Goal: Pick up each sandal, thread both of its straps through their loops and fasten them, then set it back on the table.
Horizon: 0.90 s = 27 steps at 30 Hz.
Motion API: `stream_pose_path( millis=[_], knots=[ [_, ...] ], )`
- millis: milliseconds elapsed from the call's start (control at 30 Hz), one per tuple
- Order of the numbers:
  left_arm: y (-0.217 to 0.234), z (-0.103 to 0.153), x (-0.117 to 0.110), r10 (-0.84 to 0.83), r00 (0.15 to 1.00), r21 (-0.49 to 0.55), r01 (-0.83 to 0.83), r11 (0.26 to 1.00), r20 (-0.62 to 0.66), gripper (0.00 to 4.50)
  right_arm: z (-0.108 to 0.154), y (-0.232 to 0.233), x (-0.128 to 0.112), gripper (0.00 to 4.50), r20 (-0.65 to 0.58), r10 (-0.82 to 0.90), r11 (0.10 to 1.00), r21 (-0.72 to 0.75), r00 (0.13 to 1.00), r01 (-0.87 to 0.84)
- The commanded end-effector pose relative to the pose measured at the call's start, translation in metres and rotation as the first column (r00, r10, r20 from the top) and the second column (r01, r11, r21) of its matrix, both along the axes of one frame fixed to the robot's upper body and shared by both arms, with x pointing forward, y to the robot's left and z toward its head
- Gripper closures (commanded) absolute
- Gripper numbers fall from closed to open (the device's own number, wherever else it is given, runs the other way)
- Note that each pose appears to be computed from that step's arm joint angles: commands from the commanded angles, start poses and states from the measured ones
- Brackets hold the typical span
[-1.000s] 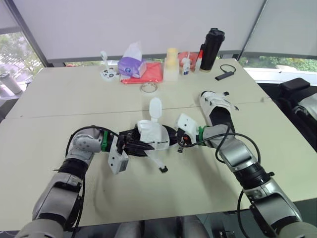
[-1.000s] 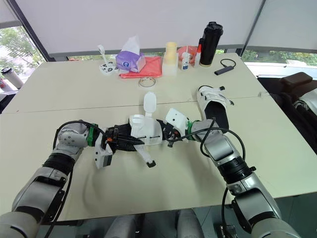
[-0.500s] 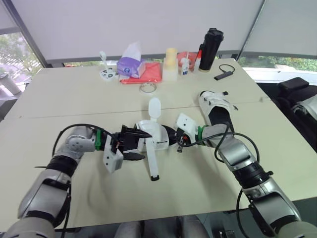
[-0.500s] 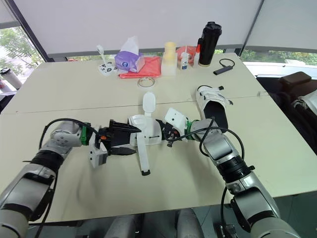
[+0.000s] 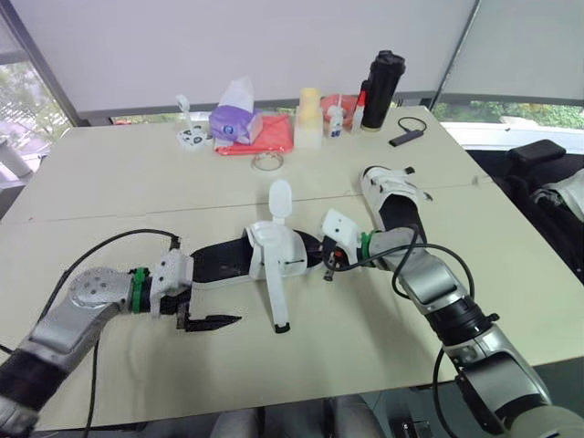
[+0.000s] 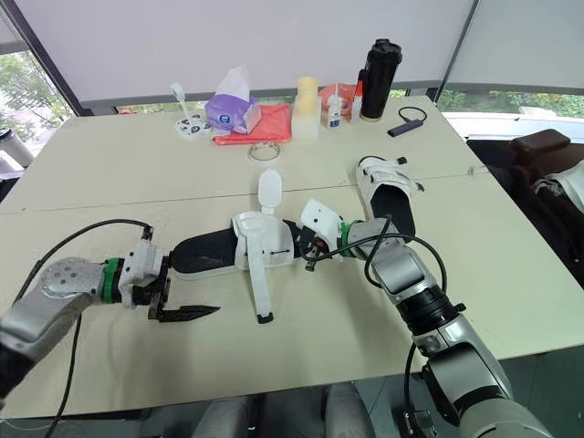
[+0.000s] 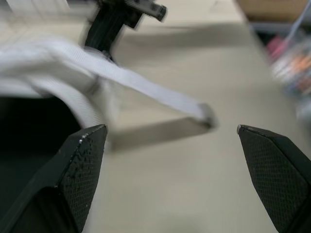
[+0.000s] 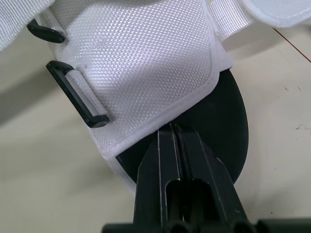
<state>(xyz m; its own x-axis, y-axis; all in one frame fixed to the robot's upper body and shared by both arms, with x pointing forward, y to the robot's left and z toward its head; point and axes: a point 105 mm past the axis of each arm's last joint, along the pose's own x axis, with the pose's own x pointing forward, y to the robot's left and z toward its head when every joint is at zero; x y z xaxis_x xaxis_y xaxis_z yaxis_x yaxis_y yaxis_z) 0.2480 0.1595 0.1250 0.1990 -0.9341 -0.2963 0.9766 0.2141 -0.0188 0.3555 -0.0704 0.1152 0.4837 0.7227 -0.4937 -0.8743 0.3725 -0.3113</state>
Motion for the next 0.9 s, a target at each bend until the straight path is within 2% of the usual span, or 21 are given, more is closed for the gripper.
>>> stream_pose_path(
  millis=[33,133,267,433,567,900],
  knots=[
    [-0.010,0.007,-0.005,0.060,0.980,-0.058,-0.072,0.996,-0.190,0.07,-0.005,-0.001,-0.001,4.50,-0.014,0.004,1.000,-0.024,1.000,-0.004],
    [-0.015,0.001,-0.006,0.088,0.963,-0.055,-0.105,0.993,-0.253,0.07,-0.005,0.000,-0.001,4.50,-0.015,0.003,1.000,-0.020,1.000,-0.003],
    [-0.036,-0.012,0.007,0.165,0.943,-0.075,-0.194,0.978,-0.289,0.07,-0.005,0.001,-0.001,4.50,-0.015,0.001,1.000,-0.015,1.000,-0.002],
    [-0.056,-0.022,0.014,0.189,0.938,-0.066,-0.217,0.974,-0.291,0.07,-0.002,0.003,-0.001,4.50,-0.012,-0.002,1.000,-0.004,1.000,0.002],
    [-0.065,-0.026,0.019,0.193,0.944,-0.064,-0.217,0.974,-0.269,0.07,0.000,0.003,0.000,4.50,-0.008,-0.007,1.000,-0.002,1.000,0.007],
    [-0.075,-0.028,0.023,0.214,0.905,-0.111,-0.271,0.956,-0.367,0.07,0.001,0.002,0.000,4.50,-0.005,-0.017,1.000,0.000,1.000,0.017]
  ],
)
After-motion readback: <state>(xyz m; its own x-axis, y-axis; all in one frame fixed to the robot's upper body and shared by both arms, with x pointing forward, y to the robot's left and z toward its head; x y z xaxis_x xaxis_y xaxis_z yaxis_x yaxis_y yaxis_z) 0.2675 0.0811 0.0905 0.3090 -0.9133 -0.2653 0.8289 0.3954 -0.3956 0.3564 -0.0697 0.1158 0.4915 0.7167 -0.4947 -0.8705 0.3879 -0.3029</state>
